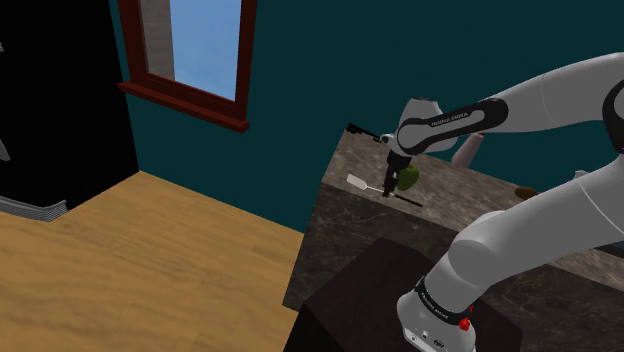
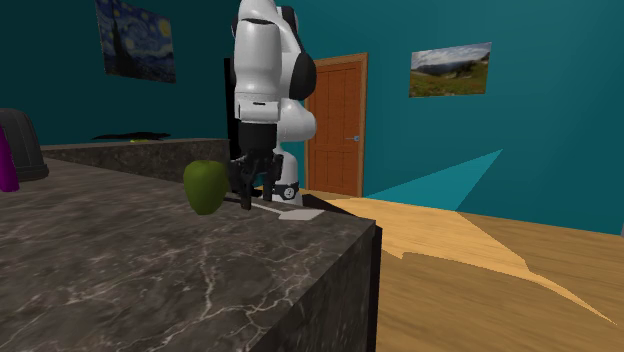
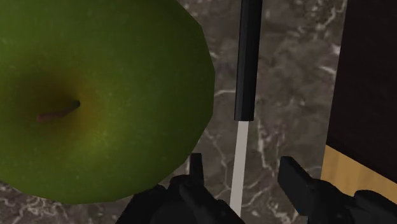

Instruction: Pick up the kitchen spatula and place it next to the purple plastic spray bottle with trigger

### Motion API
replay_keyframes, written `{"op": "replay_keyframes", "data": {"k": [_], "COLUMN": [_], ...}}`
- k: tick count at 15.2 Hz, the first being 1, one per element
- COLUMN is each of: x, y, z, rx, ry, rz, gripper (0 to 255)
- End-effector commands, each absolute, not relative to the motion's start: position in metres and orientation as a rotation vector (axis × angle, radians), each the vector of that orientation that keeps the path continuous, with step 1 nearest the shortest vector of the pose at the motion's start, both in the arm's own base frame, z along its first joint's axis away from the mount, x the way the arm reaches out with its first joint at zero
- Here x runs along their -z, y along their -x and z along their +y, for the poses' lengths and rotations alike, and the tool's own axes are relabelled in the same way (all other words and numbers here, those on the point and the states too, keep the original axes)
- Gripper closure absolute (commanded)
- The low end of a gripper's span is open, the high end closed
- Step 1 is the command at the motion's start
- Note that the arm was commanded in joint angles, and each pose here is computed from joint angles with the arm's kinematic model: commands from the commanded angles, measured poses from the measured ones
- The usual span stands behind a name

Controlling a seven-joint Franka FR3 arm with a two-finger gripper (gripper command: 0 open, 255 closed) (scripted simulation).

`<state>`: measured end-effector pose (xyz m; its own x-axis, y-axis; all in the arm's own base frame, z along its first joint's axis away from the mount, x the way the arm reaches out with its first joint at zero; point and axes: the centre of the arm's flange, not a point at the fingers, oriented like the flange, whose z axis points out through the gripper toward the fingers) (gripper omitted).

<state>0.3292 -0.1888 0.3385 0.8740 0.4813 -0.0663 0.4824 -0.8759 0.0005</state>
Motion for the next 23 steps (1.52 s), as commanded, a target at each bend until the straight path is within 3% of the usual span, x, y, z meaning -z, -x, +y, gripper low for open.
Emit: {"op": "replay_keyframes", "data": {"k": [1,9,23], "x": [-0.339,-0.338,-0.412], "y": [-0.329,-0.329,-0.329], "z": [-0.189,-0.189,-0.189], "rx": [0.100,0.100,0.100], "ry": [-3.025,-3.025,-3.025], "rz": [0.778,0.778,0.778], "gripper": [255,255,255]}}
